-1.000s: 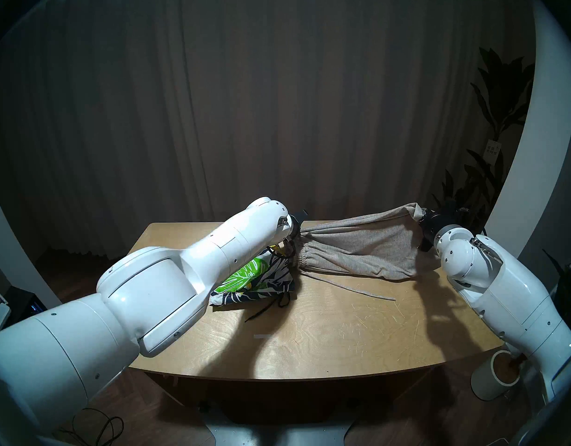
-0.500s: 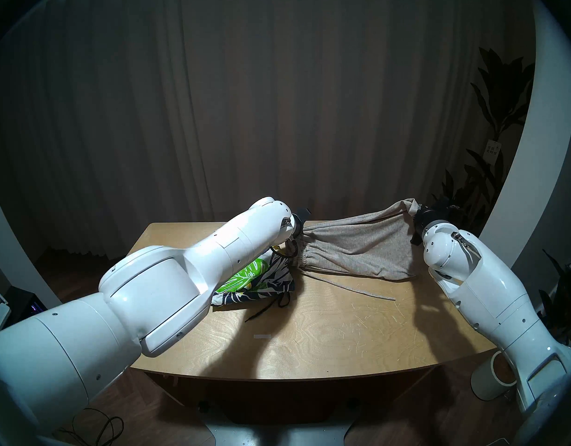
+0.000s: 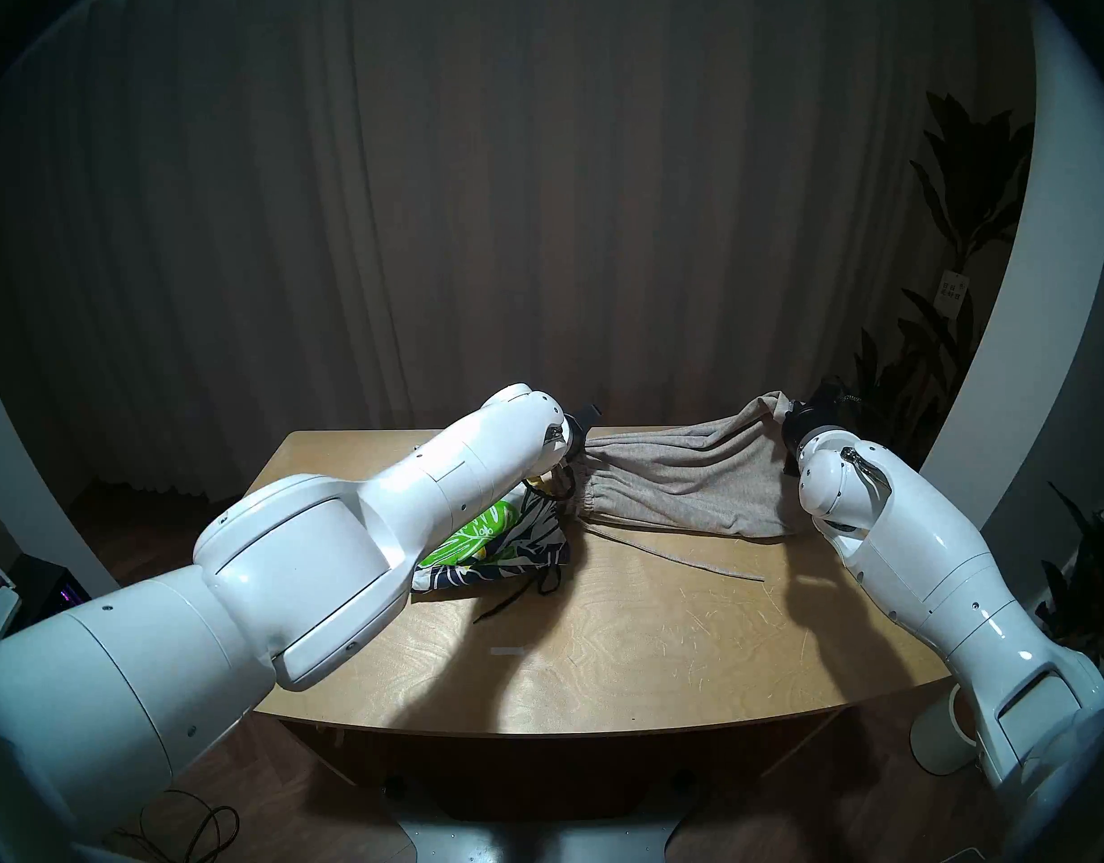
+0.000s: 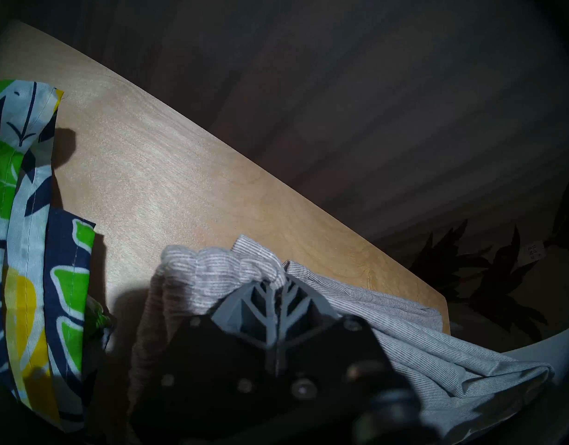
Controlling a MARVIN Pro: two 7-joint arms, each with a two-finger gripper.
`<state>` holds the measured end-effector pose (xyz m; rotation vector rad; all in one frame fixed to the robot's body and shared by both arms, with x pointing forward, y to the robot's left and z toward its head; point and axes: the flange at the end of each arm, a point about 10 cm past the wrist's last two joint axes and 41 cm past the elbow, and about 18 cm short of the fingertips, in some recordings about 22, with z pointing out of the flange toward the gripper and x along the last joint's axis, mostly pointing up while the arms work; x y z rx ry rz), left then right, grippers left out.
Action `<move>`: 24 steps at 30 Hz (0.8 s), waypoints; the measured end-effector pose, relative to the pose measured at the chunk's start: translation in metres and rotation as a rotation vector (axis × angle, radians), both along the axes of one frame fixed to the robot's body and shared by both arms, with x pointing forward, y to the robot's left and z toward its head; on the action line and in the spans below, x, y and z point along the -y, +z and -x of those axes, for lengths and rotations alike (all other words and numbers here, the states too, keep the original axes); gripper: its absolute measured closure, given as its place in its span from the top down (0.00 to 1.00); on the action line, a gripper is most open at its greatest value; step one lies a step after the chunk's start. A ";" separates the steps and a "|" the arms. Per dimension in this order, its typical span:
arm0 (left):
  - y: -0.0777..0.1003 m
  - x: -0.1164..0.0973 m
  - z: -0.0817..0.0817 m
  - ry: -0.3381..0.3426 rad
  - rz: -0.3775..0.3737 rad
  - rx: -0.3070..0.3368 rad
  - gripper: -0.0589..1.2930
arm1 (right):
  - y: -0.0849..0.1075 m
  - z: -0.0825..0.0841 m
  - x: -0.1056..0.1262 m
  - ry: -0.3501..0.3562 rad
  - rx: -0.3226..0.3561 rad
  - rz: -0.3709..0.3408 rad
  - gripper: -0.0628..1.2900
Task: Fold pants twice and stack them
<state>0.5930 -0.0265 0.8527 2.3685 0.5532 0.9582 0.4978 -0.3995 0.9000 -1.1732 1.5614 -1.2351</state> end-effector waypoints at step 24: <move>0.002 0.006 -0.002 0.027 -0.018 0.016 0.02 | -0.021 -0.045 -0.003 -0.072 -0.104 0.224 0.02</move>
